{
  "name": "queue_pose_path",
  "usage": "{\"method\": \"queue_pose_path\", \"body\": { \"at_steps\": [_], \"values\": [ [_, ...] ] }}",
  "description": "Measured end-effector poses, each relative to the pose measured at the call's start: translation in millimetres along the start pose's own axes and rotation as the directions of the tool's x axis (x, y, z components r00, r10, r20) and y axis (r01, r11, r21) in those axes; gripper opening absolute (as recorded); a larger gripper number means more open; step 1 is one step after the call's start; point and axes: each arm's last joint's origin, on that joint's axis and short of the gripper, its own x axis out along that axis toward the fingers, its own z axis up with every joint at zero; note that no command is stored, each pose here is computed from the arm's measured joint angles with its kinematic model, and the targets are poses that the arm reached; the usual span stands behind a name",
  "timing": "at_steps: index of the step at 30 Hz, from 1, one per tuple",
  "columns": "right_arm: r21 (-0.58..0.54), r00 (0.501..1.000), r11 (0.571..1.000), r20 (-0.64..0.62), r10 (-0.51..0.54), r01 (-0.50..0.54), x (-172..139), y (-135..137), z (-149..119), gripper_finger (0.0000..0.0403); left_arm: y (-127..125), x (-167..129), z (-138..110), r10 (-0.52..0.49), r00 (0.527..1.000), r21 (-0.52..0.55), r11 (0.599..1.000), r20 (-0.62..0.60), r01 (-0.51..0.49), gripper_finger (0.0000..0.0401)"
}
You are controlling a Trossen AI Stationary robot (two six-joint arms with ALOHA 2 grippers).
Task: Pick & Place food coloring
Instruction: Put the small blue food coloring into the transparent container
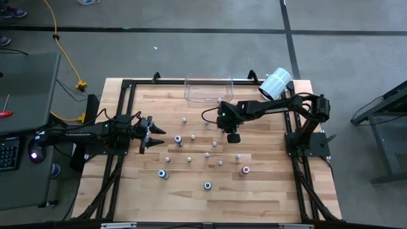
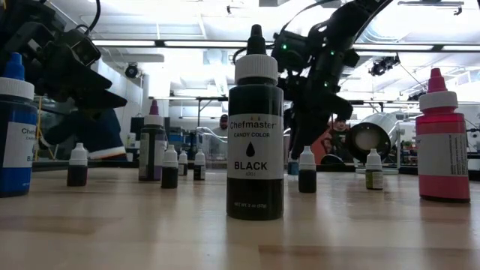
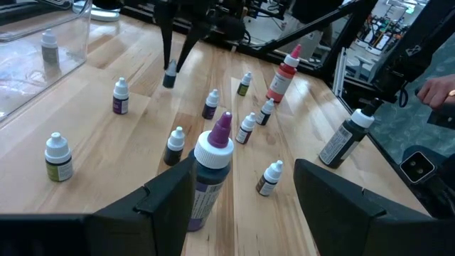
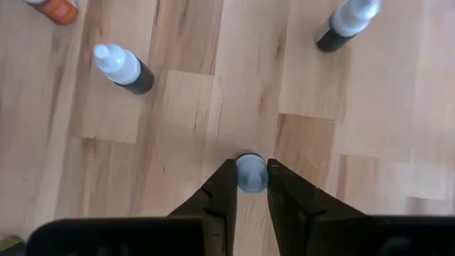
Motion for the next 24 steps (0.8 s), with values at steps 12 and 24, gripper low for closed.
{"method": "queue_pose_path", "body": {
  "at_steps": [12,24],
  "values": [
    [0.067,1.0,0.998,-0.023,-0.007,0.009,-57,-15,37,0.0048,0,0,0,0.0,1.0,0.0,1.0,0.0,0.0,0.0234],
    [0.209,0.989,0.976,0.119,-0.088,0.062,-121,-42,77,0.0047,0,0,0,0.0,1.0,0.0,1.0,0.0,0.0,0.0234]
  ]
}}
